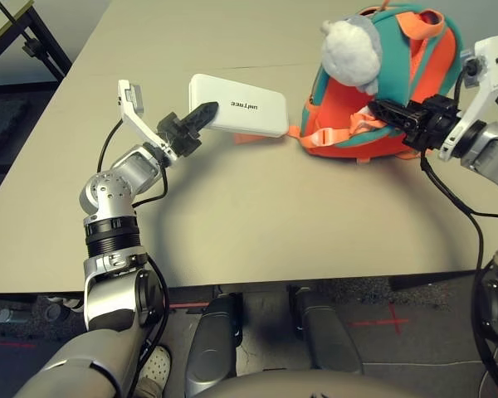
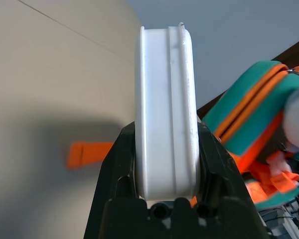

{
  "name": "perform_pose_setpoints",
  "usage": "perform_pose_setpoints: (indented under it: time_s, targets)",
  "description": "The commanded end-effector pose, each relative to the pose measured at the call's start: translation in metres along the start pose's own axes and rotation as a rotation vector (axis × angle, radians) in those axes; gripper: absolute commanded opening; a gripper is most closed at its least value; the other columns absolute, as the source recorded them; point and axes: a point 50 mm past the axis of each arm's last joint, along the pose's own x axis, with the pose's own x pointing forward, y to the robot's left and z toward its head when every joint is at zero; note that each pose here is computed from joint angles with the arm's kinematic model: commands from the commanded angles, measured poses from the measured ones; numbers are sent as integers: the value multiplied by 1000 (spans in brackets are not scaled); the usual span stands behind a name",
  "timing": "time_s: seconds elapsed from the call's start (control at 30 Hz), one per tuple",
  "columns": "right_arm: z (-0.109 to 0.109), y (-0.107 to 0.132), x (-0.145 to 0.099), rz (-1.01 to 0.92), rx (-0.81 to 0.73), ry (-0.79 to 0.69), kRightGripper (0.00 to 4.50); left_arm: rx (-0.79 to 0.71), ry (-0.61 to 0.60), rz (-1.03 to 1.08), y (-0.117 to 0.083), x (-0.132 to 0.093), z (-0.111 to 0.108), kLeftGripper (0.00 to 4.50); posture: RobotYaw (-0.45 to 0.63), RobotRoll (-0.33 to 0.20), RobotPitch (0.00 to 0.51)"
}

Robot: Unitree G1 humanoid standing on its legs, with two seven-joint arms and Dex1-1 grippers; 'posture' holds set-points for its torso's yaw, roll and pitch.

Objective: Put the pencil case into the backpack and zip it.

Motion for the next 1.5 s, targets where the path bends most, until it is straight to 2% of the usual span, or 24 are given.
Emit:
perform_pose_setpoints:
  time_s: [0.03,0.13,0.3,0.47,0.77,0.9,1.1,1.23,1.5]
  targets:
    - [8,13,-9,76,-10,-36,835,22,-19,-37,-5,4,6,1400,-144,0,141]
    - [-2,12,-9,67,13,-12,834,22,-19,-39,-5,6,6,1400,-146,0,141]
    - [-43,8,-7,8,75,75,833,31,-28,-54,-8,9,9,1400,-139,0,142]
    - [-63,2,-3,-40,82,106,833,64,-46,-72,-12,8,19,1400,-137,0,143]
    - [-71,-5,4,-67,69,109,832,166,-66,-192,-36,6,52,1400,-131,0,146]
    - [-76,-8,4,-77,69,121,832,243,-59,-323,-60,2,76,1400,-128,0,148]
    - [-80,-11,5,-81,70,130,832,296,-38,-454,-83,-4,93,1400,-126,0,149]
    - [-82,-12,7,-80,70,131,832,315,-21,-491,-88,-1,95,1400,-126,0,149]
    - [-82,-13,10,-79,63,126,832,396,57,-503,-85,22,78,1400,-122,0,144]
